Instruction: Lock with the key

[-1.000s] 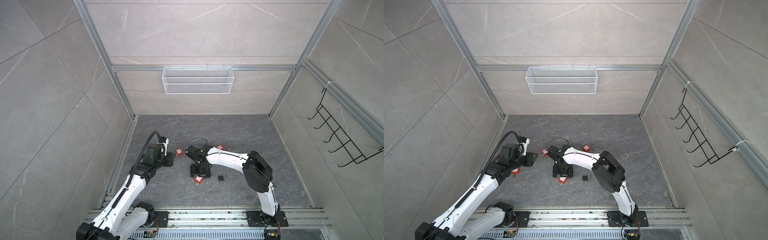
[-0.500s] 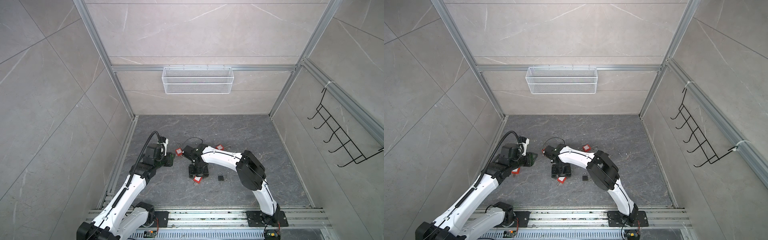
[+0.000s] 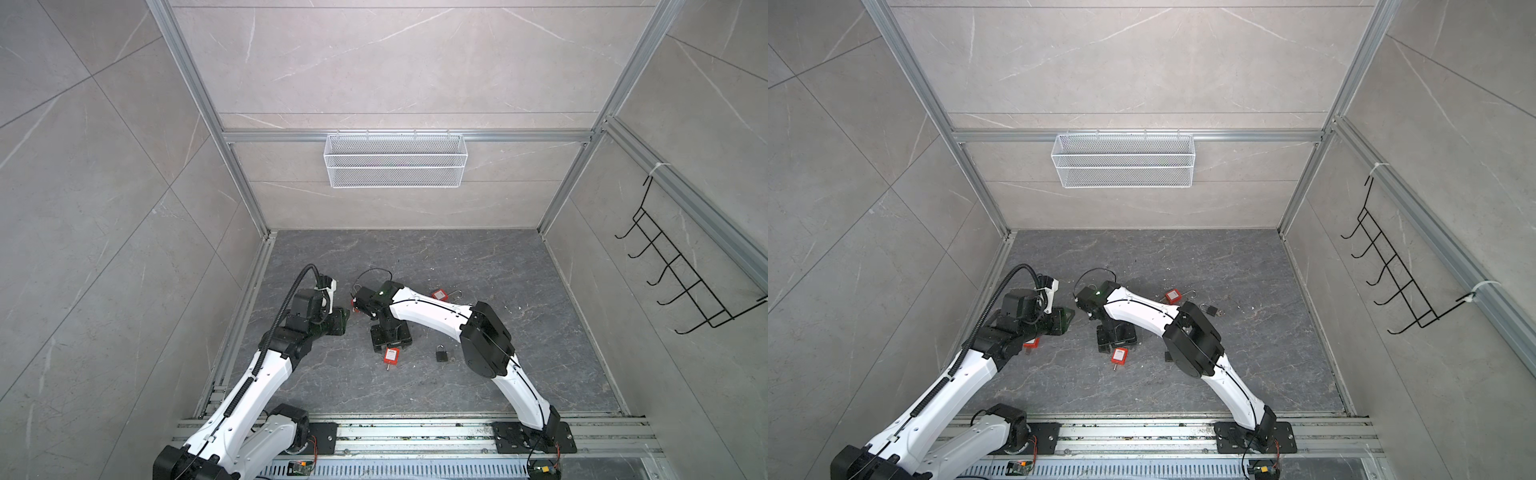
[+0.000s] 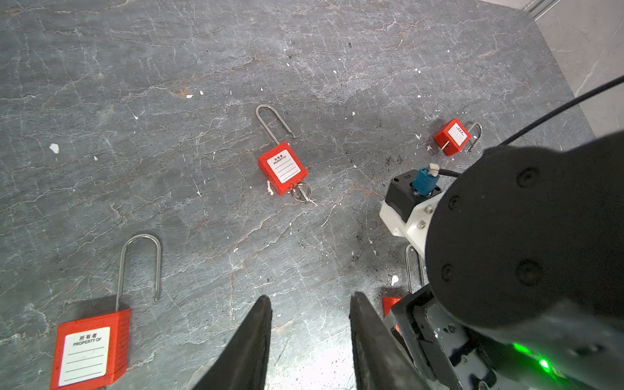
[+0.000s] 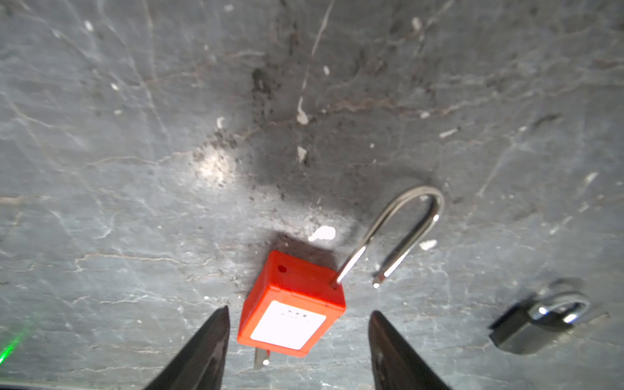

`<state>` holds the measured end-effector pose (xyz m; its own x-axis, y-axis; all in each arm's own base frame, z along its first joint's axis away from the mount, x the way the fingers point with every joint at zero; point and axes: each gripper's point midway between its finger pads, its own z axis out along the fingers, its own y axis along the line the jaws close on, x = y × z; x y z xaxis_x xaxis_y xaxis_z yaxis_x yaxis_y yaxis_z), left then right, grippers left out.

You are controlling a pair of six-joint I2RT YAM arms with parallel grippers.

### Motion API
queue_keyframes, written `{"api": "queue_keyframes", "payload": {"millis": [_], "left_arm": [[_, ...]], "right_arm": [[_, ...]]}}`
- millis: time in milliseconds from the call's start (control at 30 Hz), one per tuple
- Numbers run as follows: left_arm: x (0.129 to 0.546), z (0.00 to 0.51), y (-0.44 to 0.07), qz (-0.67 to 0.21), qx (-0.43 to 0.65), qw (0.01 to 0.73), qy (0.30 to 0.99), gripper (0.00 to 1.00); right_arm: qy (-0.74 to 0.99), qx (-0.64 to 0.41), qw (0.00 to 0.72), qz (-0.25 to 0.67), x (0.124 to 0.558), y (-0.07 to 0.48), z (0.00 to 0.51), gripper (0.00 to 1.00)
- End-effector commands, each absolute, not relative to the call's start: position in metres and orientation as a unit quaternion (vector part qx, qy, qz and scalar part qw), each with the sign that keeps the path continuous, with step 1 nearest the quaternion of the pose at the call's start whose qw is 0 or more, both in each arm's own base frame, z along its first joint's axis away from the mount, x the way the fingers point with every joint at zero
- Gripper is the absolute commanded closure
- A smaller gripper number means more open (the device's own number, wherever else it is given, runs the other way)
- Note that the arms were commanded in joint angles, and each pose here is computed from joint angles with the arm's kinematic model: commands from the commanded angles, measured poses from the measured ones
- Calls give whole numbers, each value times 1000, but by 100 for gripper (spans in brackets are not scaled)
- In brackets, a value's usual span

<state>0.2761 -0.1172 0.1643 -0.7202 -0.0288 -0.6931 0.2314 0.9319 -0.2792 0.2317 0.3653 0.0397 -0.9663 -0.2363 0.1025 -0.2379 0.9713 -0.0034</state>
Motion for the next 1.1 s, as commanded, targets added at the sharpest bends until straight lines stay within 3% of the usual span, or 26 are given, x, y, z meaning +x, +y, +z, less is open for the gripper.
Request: {"api": "queue_keyframes", "payload": {"millis": [0,600,1067], "left_arm": [[277,172,-109,-168,36,383,907,59],[276,175,-101,-161,26,390,906,59],[278,177,-103,-161,37,390,906,59]], "right_arm": [[-989,131,59,39,222,356,37,33],[-989,129,57,43,214,336,40,36],[-980,188,59,7,213,343,29,47]]}}
